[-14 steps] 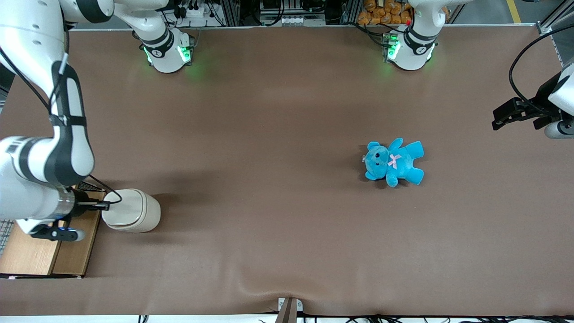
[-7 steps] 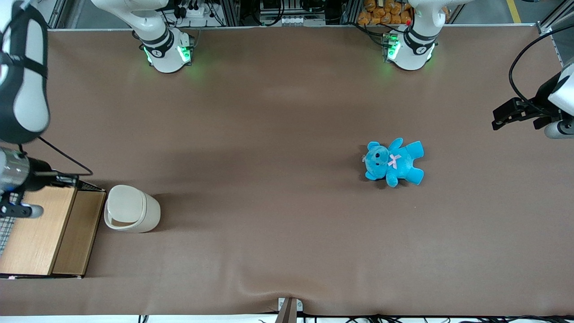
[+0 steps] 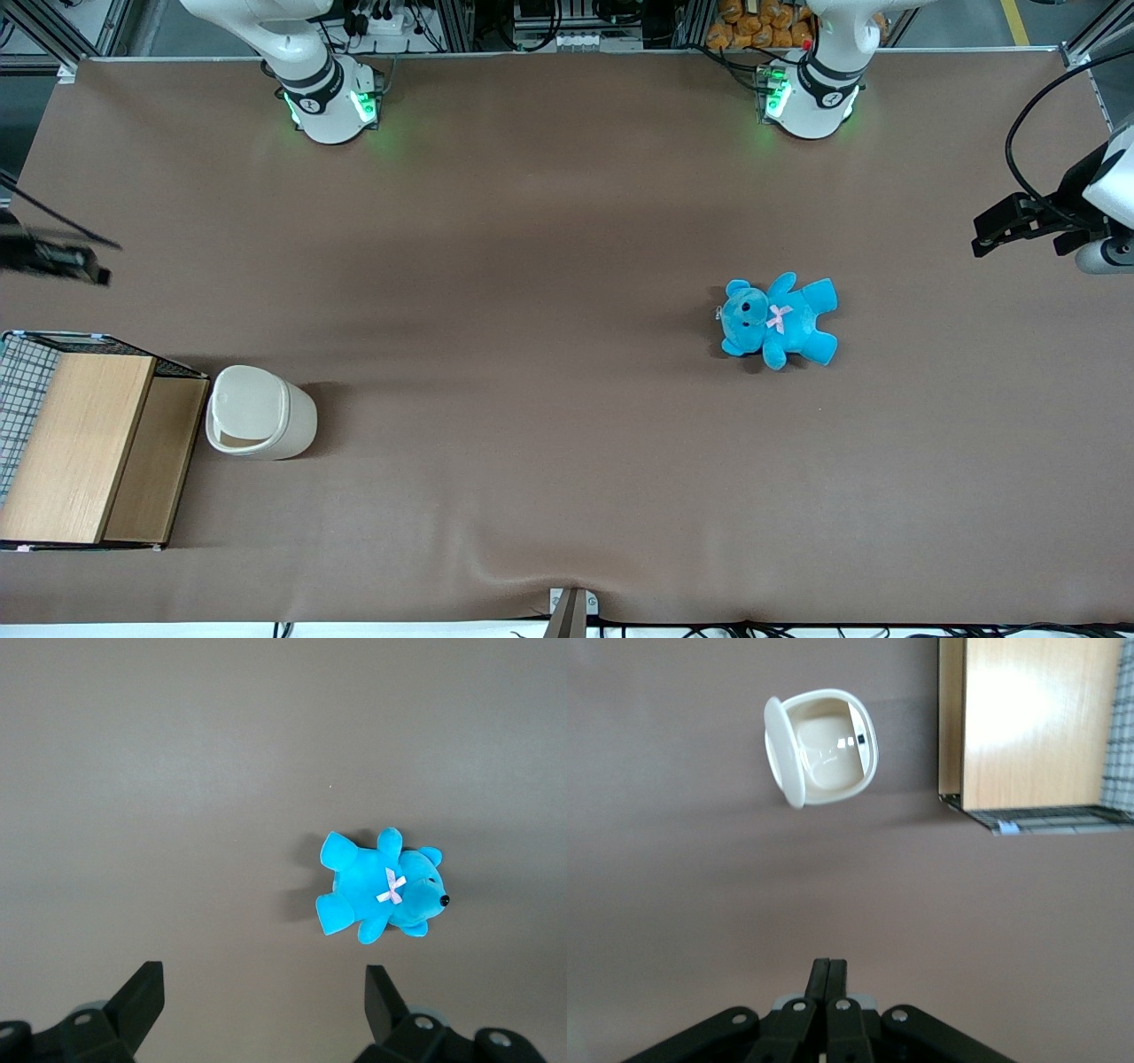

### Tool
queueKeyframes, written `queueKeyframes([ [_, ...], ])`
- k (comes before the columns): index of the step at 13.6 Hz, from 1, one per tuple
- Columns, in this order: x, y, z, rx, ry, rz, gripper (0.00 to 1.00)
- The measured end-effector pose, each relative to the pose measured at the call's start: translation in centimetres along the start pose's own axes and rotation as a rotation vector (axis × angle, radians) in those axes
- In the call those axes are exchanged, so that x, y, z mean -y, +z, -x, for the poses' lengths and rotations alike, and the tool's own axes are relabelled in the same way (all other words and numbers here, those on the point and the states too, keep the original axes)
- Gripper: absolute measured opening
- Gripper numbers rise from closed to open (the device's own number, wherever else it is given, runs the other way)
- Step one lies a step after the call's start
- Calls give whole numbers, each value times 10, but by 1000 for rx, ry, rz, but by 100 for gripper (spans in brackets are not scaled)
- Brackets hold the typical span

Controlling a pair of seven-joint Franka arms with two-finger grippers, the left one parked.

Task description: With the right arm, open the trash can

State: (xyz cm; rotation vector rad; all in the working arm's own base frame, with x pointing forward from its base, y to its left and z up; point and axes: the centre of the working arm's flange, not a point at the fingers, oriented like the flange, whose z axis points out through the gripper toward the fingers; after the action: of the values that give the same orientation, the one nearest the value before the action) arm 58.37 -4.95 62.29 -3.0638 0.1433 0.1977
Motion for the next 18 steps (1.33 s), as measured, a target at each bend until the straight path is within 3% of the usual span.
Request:
queueKeyframes([
  [5, -4, -50, 55, -16, -3, 7, 1],
  [13, -10, -45, 67, -34, 6, 42, 1],
  [14, -10, -45, 68, -35, 5, 42, 5],
  [18, -9, -44, 69, -35, 3, 42, 48],
])
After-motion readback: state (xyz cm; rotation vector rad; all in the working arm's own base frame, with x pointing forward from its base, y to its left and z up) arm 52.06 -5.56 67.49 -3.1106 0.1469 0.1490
